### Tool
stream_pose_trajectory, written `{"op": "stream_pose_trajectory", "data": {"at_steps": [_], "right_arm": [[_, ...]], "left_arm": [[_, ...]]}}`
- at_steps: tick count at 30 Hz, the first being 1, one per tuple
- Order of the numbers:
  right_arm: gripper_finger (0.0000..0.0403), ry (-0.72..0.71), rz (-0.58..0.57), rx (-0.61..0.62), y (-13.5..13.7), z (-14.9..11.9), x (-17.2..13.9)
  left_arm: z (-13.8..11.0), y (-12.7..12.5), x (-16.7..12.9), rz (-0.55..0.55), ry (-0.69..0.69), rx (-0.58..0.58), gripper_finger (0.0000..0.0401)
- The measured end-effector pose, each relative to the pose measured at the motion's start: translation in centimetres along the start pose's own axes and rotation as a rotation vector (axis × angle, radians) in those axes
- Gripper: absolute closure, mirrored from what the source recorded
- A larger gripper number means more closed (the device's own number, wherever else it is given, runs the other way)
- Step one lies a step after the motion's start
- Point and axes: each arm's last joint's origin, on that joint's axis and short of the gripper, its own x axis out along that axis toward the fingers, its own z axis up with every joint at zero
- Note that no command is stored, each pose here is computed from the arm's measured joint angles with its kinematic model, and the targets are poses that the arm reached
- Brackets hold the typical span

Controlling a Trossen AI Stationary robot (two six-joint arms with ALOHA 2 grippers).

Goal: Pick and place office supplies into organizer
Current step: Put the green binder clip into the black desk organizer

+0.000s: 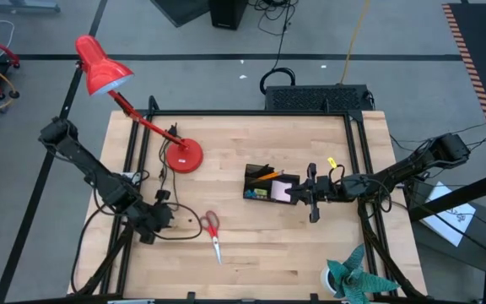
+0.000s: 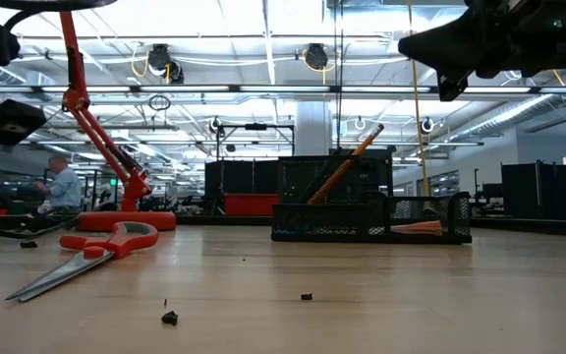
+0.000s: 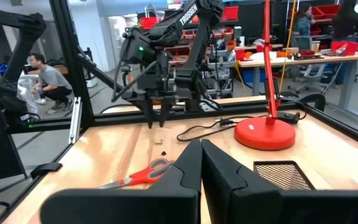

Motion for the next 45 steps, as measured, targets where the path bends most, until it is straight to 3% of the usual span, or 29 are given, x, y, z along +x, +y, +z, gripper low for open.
{"op": "stream_pose_trajectory", "data": {"at_steps": [5,9,26,45], "right_arm": [[0.0403,-0.005,0.001,0.002,0.0,0.1,0.0],[0.0403,-0.004,0.001,0.002,0.0,0.0,0.0],[0.0403,0.002,0.001,0.000,0.0,0.0,0.0],[0.0403,0.008,-0.004,-0.005,0.0,-0.1,0.0]], "left_arm": [[-0.8,0.3,1.0,0.011,0.039,-0.092,0.0205],[-1.6,0.2,2.1,-0.067,0.010,-0.116,0.0187],[-3.5,0.9,3.3,-0.057,0.030,-0.048,0.0216],[-3.2,1.9,3.8,-0.071,-0.011,-0.032,0.0217]]}}
